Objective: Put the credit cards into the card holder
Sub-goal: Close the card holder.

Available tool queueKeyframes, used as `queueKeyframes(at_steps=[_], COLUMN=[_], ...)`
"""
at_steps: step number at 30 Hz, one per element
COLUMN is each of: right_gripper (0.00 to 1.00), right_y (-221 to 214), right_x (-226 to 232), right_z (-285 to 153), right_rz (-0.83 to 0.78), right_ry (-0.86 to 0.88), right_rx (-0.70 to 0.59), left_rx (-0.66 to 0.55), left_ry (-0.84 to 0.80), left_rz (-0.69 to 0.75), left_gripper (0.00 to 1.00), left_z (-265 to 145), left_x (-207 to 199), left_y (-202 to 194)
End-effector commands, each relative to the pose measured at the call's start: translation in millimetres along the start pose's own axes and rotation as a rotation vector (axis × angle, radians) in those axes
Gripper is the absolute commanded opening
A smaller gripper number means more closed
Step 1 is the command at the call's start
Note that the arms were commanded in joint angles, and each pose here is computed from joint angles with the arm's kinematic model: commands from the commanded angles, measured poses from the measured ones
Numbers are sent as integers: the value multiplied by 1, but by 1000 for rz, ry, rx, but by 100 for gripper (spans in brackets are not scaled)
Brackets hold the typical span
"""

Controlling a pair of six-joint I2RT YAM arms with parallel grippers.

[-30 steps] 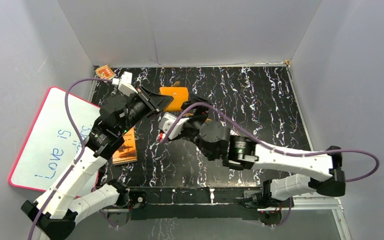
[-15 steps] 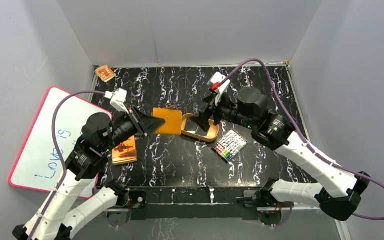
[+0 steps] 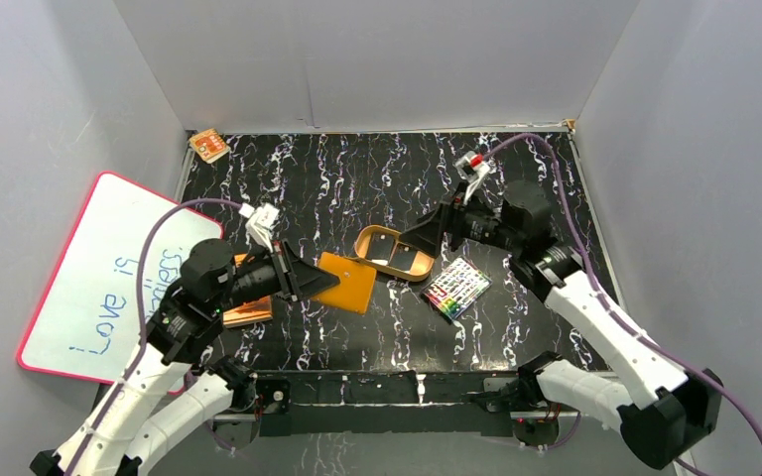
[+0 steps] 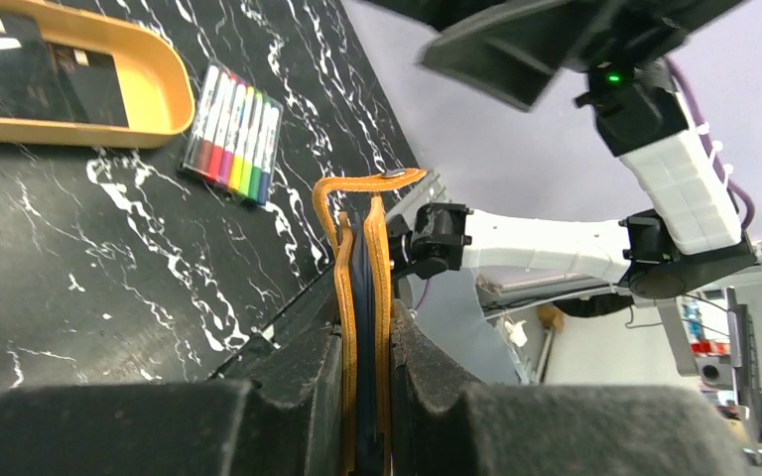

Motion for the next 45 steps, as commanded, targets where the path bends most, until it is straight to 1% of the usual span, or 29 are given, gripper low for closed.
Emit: queueKeyframes(at_steps=[1, 4, 7, 10, 15, 19, 24, 26, 30, 31, 33, 34, 35, 37, 39, 41, 45], right_gripper=[85, 83, 83, 81, 76, 72, 68, 68, 68, 65, 57, 55, 52, 41, 35, 33, 34], right_y=[27, 19, 14, 10, 10, 13, 20, 20, 2, -1, 0, 0, -1, -1, -2, -2, -4], right_x=[46, 43, 43, 47, 52, 53, 56, 58, 80, 84, 87, 86, 84, 83, 84, 83, 82], right_z=[-28, -35, -42, -47, -49, -46, -41, -34, -7, -2, 2, 3, 4, 4, 4, 4, 2], right_rz=[-150, -139, -153, -167, -186, -204, -233, -240, -297, -304, -306, -302, -298, -299, -297, -297, -296], right_ry=[134, 90, 52, 69, 109, 127, 140, 160, 215, 219, 217, 211, 200, 200, 202, 201, 195], right_rx=[-149, -134, -57, 17, 61, 84, 75, 104, 172, 175, 150, 140, 140, 135, 137, 139, 151], left_rx=[0, 12, 30, 63, 87, 93, 105, 119, 123, 127, 125, 125, 126, 126, 124, 123, 120], left_ry=[-139, -195, -237, -259, -249, -244, -245, -240, -226, -222, -218, -217, -217, -216, -211, -210, -213], left_rz=[-48, -68, -76, -78, -84, -103, -127, -132, -123, -126, -118, -117, -120, -119, -118, -120, -124], left_gripper=[0, 0, 0, 0, 0, 0, 0, 0, 0, 0, 0, 0, 0, 0, 0, 0, 0], left_z=[9, 21, 28, 32, 33, 34, 35, 35, 31, 31, 30, 29, 29, 27, 27, 27, 27], left_x=[-8, -6, -6, -8, -11, -11, -11, -12, -12, -11, -11, -11, -11, -11, -10, -10, -10], left_y=[2, 2, 4, 8, 12, 13, 13, 13, 11, 10, 10, 10, 9, 8, 7, 7, 6])
Point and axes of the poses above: each gripper's point midway between its finger pads, its own z axis out along the fingers, its own x axis along the line the jaws close on, y = z × x, the point moved 9 cm from there along -z, back along the fingers, and after that the axes turned 12 degrees about z, right-handed, at the moved point
